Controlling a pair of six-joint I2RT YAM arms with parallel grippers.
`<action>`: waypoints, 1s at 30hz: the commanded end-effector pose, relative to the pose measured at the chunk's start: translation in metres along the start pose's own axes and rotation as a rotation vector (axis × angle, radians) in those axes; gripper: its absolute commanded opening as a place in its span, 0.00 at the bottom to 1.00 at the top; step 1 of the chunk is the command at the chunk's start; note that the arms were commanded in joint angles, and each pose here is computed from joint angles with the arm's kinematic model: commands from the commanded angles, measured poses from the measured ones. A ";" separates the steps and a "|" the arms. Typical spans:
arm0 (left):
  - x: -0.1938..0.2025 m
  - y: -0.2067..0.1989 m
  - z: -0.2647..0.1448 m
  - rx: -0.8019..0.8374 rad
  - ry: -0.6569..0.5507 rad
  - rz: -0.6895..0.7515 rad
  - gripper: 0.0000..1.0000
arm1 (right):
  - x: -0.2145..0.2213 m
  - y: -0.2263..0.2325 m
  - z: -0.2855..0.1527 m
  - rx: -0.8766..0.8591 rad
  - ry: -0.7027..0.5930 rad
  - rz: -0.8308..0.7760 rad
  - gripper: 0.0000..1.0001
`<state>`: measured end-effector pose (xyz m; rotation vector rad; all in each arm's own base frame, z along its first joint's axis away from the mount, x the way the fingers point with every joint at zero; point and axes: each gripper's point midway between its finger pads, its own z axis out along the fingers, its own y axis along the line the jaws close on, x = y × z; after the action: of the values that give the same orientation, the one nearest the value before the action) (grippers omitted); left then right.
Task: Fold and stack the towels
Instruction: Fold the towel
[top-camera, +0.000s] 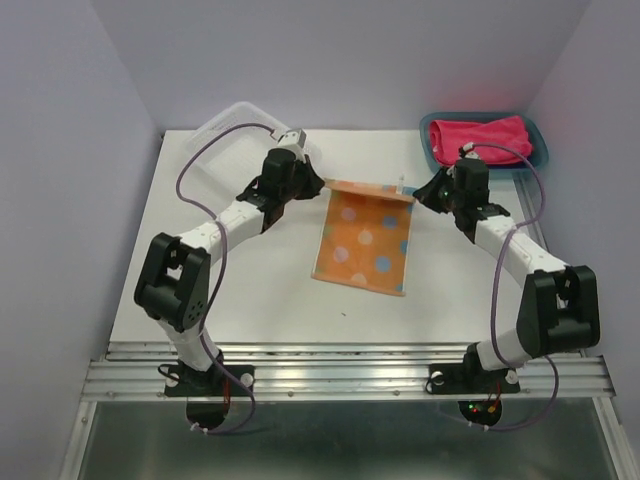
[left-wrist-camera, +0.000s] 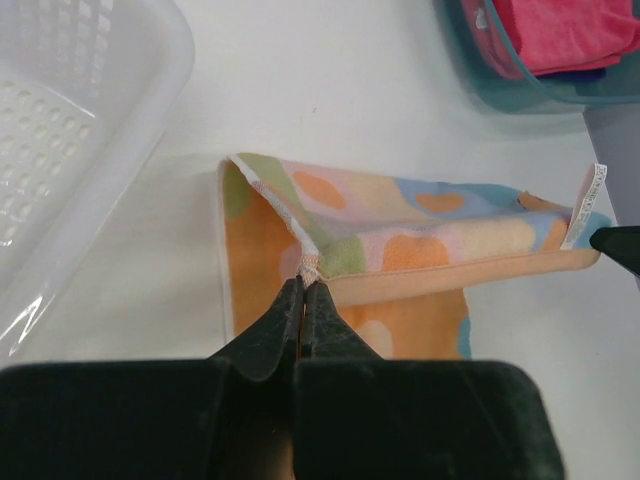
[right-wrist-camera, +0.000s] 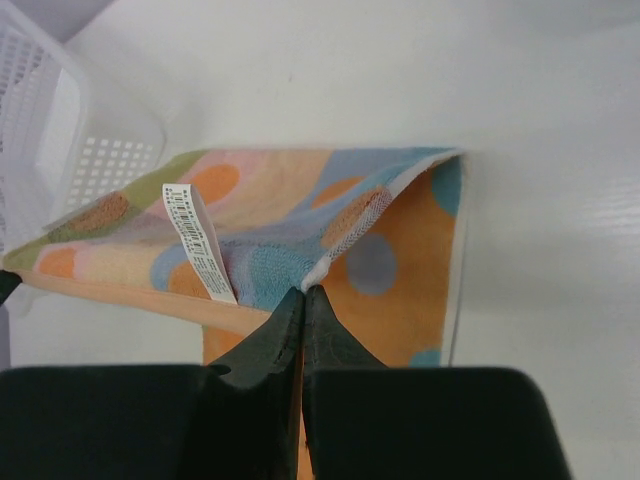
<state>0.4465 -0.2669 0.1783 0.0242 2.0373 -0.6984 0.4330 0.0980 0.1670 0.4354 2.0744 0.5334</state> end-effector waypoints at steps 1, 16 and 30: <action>-0.027 0.002 -0.034 -0.033 -0.125 -0.017 0.00 | 0.022 -0.003 -0.023 -0.042 0.047 0.058 0.01; 0.057 0.008 -0.095 -0.049 -0.093 -0.102 0.00 | 0.103 -0.007 -0.096 -0.094 0.156 0.100 0.01; 0.133 0.023 -0.108 -0.083 0.045 -0.137 0.00 | 0.164 -0.040 -0.111 -0.011 0.285 0.100 0.01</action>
<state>0.2928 -0.2337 0.1123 -0.1111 2.1325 -0.7432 0.2632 0.1332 0.1145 0.4372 2.2508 0.7735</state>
